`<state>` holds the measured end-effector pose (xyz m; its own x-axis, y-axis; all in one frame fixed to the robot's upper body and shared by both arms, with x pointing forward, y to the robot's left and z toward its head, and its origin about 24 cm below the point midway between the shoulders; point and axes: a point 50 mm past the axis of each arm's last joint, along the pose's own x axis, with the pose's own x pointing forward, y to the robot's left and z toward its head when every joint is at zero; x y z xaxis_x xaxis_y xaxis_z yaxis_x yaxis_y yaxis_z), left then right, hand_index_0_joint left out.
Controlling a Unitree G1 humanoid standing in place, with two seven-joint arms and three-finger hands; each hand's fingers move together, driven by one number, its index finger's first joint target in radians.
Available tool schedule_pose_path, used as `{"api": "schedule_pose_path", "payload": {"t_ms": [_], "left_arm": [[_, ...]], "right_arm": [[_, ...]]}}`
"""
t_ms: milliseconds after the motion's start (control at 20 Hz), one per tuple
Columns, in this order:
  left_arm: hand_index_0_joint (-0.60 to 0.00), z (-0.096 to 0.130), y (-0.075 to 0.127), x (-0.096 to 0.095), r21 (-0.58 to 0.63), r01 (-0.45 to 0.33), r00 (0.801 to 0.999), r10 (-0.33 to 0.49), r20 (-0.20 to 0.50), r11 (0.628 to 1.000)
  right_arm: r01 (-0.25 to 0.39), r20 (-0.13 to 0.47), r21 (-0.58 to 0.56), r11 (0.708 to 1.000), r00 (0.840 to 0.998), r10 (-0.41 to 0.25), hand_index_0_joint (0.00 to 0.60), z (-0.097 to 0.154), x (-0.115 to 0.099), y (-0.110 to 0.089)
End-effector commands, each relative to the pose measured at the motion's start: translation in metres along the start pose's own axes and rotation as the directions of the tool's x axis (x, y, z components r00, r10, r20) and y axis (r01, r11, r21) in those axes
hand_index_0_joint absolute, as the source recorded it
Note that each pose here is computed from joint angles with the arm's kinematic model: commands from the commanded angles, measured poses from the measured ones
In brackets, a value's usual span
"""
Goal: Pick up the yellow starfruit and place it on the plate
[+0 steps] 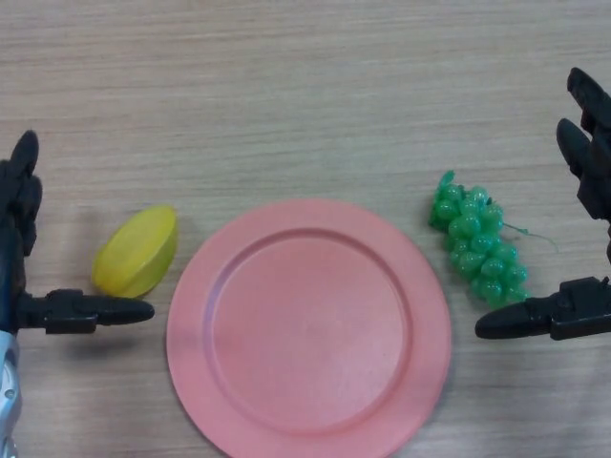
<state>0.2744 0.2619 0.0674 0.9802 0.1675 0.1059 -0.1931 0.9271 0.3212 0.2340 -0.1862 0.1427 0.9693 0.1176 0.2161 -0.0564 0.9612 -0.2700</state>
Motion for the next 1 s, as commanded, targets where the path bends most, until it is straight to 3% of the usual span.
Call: {"api": "schedule_pose_path", "payload": {"t_ms": [50,300,800,850,1000], "left_arm": [[0.0,0.03,0.018,0.011,0.04,-0.087,0.975,0.077,0.206,0.995],[0.0,0.019,0.004,0.016,0.057,-0.04,0.984,0.03,0.173,0.998],[0.0,0.026,-0.016,0.015,0.059,0.072,0.969,-0.084,0.233,0.996],[-0.05,0.028,-0.015,0.014,0.065,0.061,0.963,-0.076,0.257,0.996],[-0.399,0.026,-0.017,0.012,0.101,0.057,0.96,-0.083,0.269,0.993]], "right_arm": [[0.049,0.228,-0.044,0.998,0.973,-0.038,0.0,0.032,-0.003,-0.012],[0.054,0.235,-0.034,0.998,0.971,-0.044,0.0,0.034,-0.005,-0.014],[0.055,0.238,-0.031,0.998,0.97,-0.046,0.0,0.034,-0.007,-0.013],[0.055,0.239,-0.028,0.998,0.97,-0.046,0.0,0.034,-0.007,-0.013],[0.056,0.239,-0.024,0.998,0.97,-0.048,0.0,0.034,-0.007,-0.014]]}}
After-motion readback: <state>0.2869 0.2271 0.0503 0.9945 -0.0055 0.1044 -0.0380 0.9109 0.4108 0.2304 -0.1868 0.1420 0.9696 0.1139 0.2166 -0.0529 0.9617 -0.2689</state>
